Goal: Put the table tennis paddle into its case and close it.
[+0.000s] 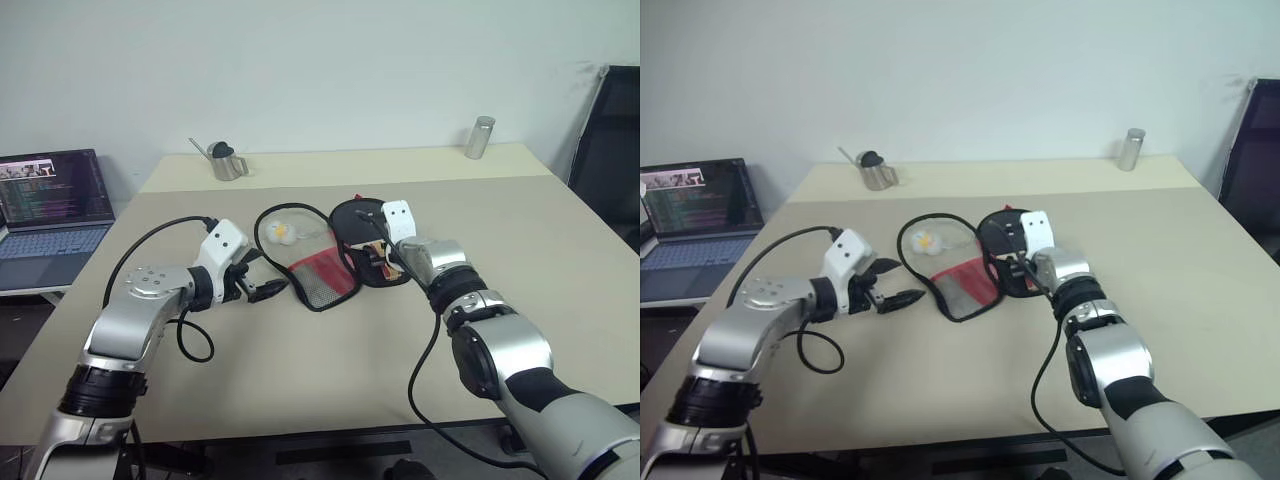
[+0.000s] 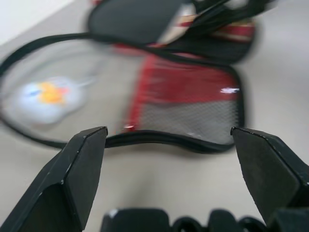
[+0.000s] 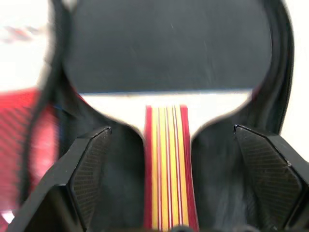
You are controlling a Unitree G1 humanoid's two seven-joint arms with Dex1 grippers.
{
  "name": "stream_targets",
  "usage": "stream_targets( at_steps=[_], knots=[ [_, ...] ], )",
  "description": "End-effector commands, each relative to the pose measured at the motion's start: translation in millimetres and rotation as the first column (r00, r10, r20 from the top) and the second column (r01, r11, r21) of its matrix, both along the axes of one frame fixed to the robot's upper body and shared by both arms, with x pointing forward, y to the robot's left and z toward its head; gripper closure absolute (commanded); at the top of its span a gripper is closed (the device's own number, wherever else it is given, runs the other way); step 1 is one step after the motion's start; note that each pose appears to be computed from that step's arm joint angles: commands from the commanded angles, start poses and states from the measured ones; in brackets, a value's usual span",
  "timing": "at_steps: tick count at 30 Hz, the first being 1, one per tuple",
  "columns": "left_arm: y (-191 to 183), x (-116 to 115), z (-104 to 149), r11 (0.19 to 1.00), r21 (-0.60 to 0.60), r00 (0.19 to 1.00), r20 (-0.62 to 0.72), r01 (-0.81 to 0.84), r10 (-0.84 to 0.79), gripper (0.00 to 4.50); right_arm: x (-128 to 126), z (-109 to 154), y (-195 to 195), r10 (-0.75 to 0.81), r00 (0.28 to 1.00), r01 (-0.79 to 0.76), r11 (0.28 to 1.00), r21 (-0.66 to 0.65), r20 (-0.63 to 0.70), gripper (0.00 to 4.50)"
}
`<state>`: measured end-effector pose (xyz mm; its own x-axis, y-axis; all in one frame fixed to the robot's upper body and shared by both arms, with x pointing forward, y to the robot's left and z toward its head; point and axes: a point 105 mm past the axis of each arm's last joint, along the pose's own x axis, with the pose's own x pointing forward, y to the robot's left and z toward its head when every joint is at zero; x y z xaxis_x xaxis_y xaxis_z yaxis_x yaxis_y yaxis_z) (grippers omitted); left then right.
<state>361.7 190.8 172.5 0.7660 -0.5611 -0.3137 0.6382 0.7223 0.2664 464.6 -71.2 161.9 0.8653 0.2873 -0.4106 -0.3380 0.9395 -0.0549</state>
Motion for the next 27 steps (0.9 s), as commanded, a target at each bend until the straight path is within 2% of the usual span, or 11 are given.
stream_targets(
  at_steps=[1, 6, 9, 12, 19, 20, 24, 27],
  knots=[
    [18.6, 15.7, -2.9, 0.99, -0.008, 0.99, -0.001, -0.144, 0.144, 0.0, -15.9, 49.4, 1.1, 0.109, 0.985, -0.109, 0.994, -0.004, 0.133, 0.02],
    [25.0, 29.3, -24.9, 0.974, 0.009, 0.971, -0.078, -0.228, 0.228, 0.0, -43.4, 55.6, -11.2, 0.201, 0.964, -0.197, 0.98, -0.044, 0.173, 0.02],
    [21.5, 34.1, -35.6, 0.975, 0.055, 0.971, -0.102, -0.213, 0.218, 0.62, -64.0, 51.1, -9.4, 0.329, 0.933, -0.325, 0.944, -0.047, 0.144, 0.0],
    [5.3, 45.4, -47.3, 0.976, 0.092, 0.972, -0.115, -0.195, 0.205, 1.69, -93.5, 55.0, -2.8, 0.49, 0.857, -0.501, 0.865, 0.038, 0.159, 0.0],
    [-18.0, 54.2, -54.4, 0.982, 0.117, 0.979, -0.122, -0.151, 0.165, 4.25, -115.3, 53.0, 3.3, 0.589, 0.792, -0.6, 0.799, 0.033, 0.16, 0.0],
    [-20.0, 53.9, -54.9, 0.983, 0.103, 0.978, -0.129, -0.149, 0.162, 4.46, -117.9, 53.1, 4.9, 0.597, 0.785, -0.61, 0.792, 0.033, 0.165, 0.0],
    [-24.0, 53.5, -58.4, 0.984, 0.109, 0.978, -0.136, -0.143, 0.157, 4.46, -132.5, 53.6, 9.9, 0.648, 0.74, -0.664, 0.747, 0.038, 0.177, 0.0],
    [-29.6, 52.5, -60.8, 0.987, 0.105, 0.981, -0.138, -0.125, 0.139, 4.46, -136.2, 51.0, 8.5, 0.658, 0.733, -0.672, 0.74, 0.035, 0.17, 0.0]
  ],
)
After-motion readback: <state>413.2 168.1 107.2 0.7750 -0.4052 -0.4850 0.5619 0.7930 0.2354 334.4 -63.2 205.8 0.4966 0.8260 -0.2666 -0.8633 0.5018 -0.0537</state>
